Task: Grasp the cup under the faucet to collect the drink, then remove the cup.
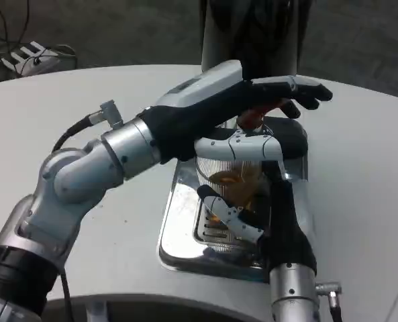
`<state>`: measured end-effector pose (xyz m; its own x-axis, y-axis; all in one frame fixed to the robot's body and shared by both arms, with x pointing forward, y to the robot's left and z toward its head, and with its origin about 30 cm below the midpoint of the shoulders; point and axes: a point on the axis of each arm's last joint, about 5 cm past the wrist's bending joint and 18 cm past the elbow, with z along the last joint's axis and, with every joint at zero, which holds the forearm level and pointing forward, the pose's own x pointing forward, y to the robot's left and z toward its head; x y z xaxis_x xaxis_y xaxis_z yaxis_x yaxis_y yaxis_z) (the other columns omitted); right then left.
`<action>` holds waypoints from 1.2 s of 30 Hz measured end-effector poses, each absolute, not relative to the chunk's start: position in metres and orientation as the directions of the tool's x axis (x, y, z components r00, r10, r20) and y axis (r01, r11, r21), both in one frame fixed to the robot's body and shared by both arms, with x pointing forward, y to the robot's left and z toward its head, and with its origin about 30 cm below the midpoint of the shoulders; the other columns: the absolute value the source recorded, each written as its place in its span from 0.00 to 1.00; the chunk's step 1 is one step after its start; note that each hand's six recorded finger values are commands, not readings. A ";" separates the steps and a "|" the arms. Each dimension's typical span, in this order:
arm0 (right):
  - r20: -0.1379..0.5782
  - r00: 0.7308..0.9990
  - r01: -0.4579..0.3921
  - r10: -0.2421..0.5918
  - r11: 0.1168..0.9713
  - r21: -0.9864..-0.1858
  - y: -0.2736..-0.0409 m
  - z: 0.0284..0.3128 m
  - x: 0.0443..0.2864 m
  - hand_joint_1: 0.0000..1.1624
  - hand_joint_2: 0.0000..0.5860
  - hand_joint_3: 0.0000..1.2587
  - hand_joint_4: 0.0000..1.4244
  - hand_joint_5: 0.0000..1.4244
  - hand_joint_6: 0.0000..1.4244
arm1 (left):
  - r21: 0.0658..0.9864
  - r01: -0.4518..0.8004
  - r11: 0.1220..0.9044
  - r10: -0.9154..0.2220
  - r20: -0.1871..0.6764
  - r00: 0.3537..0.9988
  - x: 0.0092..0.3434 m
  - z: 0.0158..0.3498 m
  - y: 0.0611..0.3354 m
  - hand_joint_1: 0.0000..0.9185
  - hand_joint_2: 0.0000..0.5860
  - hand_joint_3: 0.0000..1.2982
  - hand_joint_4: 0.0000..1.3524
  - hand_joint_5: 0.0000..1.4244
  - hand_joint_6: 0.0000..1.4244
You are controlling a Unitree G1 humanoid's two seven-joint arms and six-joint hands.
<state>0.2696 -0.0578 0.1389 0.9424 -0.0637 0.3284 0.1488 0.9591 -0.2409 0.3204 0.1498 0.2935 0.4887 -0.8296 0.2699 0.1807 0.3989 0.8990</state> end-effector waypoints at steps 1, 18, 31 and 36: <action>0.329 0.942 0.148 -0.062 0.958 -0.244 -0.057 0.139 0.270 0.67 0.34 0.05 0.07 0.08 0.14 | 0.898 0.182 0.400 -0.829 0.270 0.490 0.320 0.293 0.150 0.00 0.21 0.19 0.19 0.22 0.13; 0.337 0.939 0.155 -0.061 0.953 -0.260 -0.053 0.140 0.278 0.68 0.33 0.06 0.08 0.08 0.15 | 0.898 0.180 0.401 -0.827 0.270 0.493 0.320 0.293 0.151 0.00 0.21 0.20 0.19 0.22 0.13; 0.343 0.937 0.164 -0.066 0.951 -0.264 -0.050 0.138 0.276 0.69 0.34 0.12 0.11 0.11 0.17 | 0.898 0.180 0.401 -0.827 0.271 0.493 0.320 0.293 0.151 0.00 0.21 0.20 0.19 0.23 0.13; 0.346 0.934 0.185 -0.086 0.947 -0.264 -0.049 0.138 0.276 0.72 0.35 0.18 0.15 0.15 0.21 | 0.899 0.178 0.401 -0.827 0.272 0.492 0.320 0.293 0.152 0.00 0.21 0.20 0.19 0.23 0.13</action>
<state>0.2763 -0.0486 0.1383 0.9343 -0.0859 0.3460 0.1849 0.9466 -0.2642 0.3198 0.1515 0.2935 0.4920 -0.8270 0.2720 0.1776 0.4011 0.8986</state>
